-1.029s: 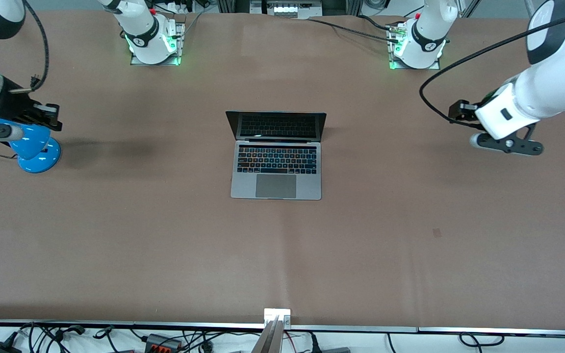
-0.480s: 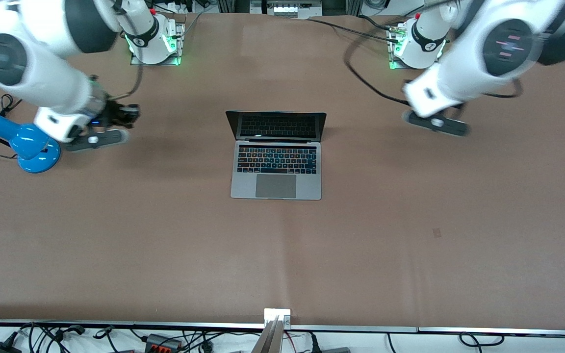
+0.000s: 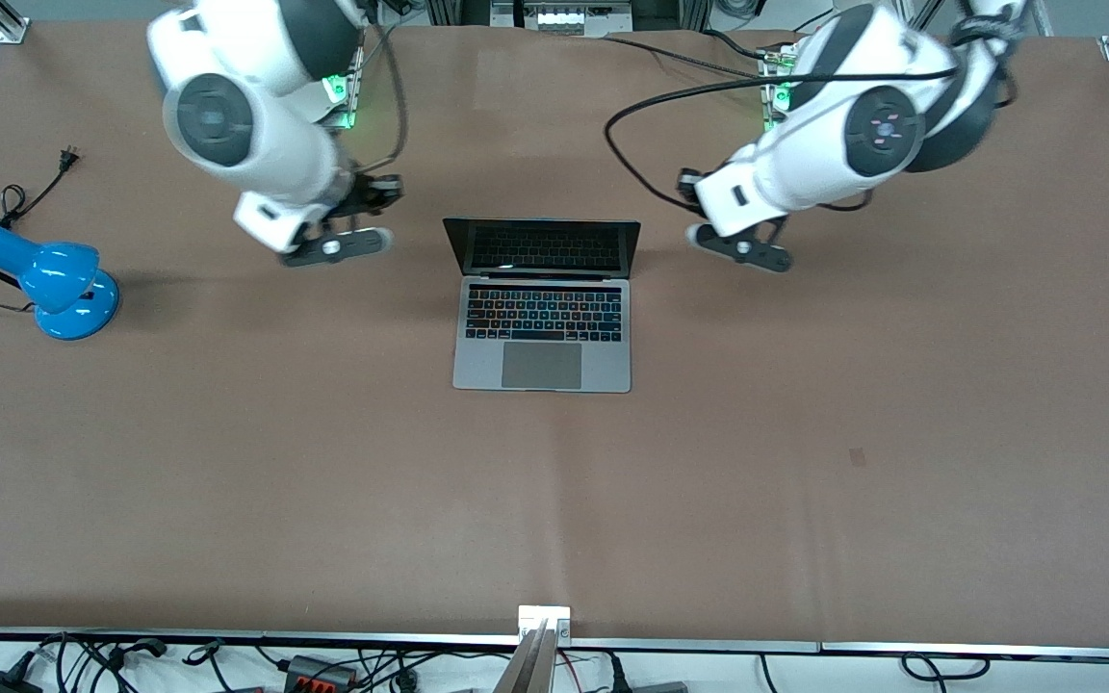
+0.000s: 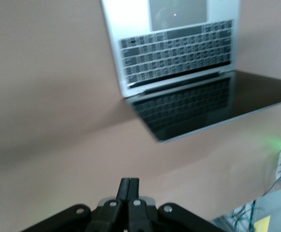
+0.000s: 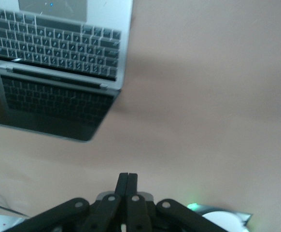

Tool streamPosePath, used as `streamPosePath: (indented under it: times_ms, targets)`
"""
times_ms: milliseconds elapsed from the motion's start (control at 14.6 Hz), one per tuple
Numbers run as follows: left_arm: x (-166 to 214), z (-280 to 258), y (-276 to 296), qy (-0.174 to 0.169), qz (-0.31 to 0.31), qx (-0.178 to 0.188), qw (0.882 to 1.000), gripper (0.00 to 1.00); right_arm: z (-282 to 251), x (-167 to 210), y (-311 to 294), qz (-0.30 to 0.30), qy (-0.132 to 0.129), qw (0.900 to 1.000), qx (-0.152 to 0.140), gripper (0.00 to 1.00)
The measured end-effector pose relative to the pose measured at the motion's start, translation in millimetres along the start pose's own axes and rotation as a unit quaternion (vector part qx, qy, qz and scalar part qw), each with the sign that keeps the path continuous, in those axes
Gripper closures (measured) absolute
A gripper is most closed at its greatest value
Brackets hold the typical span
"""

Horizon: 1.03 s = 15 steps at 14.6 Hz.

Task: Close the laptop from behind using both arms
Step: 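Move both grippers toward the laptop screen from behind it, then lower both grippers onto the back of the laptop screen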

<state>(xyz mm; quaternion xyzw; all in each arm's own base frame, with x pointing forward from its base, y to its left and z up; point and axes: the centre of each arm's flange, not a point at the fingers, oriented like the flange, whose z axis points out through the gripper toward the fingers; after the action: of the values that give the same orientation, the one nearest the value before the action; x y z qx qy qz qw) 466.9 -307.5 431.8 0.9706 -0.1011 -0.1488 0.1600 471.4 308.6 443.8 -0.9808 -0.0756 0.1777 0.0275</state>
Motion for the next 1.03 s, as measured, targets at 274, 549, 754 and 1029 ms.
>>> streamPosePath:
  times_ms: [274, 549, 754, 1029]
  targets:
    - [-11.7, 55.5, 24.3, 0.017, 0.014, -0.012, 1.0, 0.99, 54.5, 5.0, -59.7, 0.002, -0.01, 1.0, -0.016, 0.99]
    - [-13.7, 86.8, 21.7, 0.041, 0.024, -0.025, 0.999, 0.99, 86.1, 5.4, -88.2, -0.003, -0.014, 1.0, -0.027, 0.99]
    - [-16.3, 109.2, 20.1, 0.051, 0.031, -0.03, 0.998, 0.99, 85.4, 8.7, -87.4, 0.0, -0.007, 1.0, -0.024, 0.99]
    - [-17.2, 117.6, 22.5, 0.05, 0.034, -0.03, 0.998, 0.99, 91.5, 15.3, -86.6, 0.003, -0.003, 1.0, -0.023, 0.99]
